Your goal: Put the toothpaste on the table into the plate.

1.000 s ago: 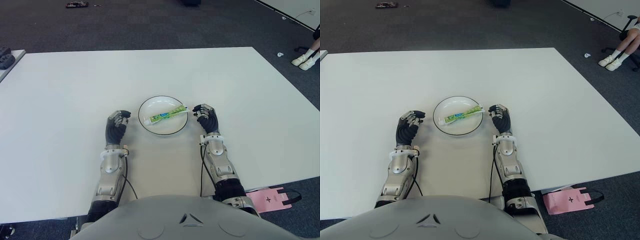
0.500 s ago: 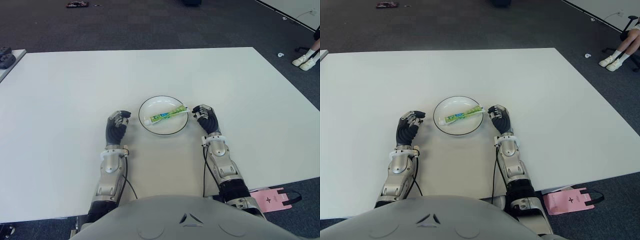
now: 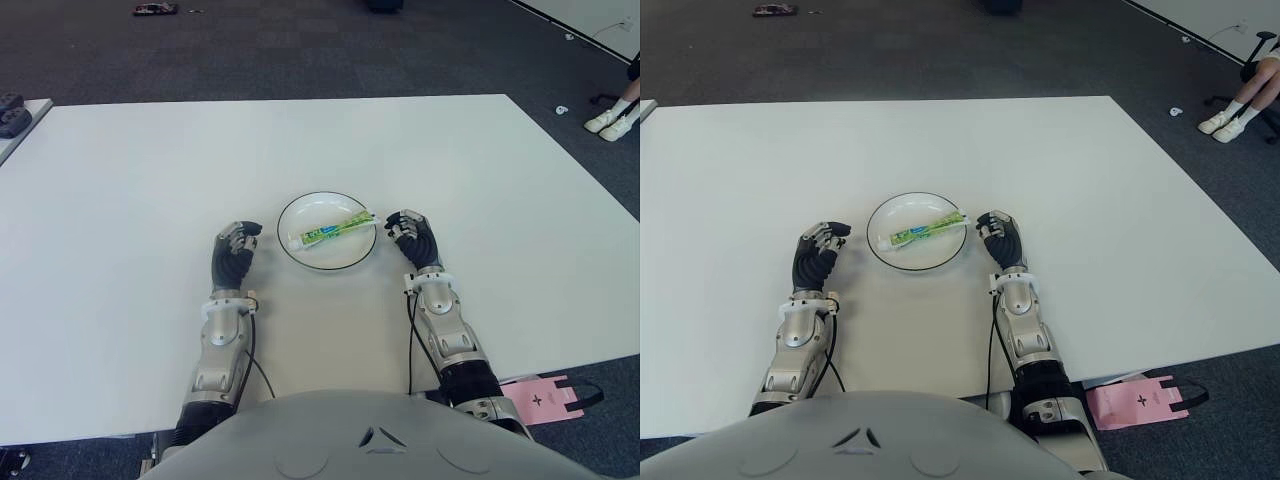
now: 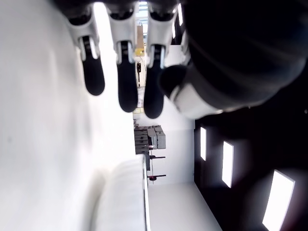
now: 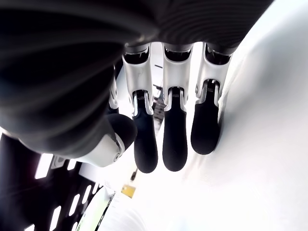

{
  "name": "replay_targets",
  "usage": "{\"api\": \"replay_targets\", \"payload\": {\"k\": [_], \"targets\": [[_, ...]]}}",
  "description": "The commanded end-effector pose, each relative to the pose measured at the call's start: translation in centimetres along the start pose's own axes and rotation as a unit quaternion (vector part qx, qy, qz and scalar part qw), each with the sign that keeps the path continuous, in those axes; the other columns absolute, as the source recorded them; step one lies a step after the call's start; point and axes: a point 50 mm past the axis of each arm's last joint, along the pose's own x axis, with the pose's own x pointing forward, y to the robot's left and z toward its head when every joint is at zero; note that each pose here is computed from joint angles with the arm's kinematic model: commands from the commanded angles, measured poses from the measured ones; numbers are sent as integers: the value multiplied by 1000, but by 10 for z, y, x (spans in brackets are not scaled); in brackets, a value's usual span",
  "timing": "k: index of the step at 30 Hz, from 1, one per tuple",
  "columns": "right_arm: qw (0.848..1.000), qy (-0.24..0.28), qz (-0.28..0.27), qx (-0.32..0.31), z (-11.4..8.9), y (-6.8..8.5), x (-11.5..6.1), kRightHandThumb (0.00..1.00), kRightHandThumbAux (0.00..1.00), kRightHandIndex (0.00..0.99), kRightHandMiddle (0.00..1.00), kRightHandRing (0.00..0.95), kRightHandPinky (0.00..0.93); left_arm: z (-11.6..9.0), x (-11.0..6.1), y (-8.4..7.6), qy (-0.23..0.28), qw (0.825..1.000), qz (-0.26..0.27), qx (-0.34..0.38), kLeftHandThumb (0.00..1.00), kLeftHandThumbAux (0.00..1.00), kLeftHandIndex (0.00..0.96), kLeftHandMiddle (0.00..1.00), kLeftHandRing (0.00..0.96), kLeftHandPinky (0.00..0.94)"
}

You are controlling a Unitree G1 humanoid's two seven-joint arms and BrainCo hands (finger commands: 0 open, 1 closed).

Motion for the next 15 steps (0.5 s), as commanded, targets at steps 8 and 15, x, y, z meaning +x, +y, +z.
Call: {"api": "replay_targets", "payload": {"k": [8, 15], "targets": [[995, 97, 1, -14, -38, 4, -23, 709, 735, 422, 521, 515, 508, -12, -6, 0, 35, 999, -5, 6, 710, 720, 418, 396, 352, 288], [995, 95, -9, 13, -35, 11, -24, 712, 734, 424, 530, 521, 512, -11, -5, 3, 37, 999, -6, 10, 710, 721, 418, 390, 351, 309]]}}
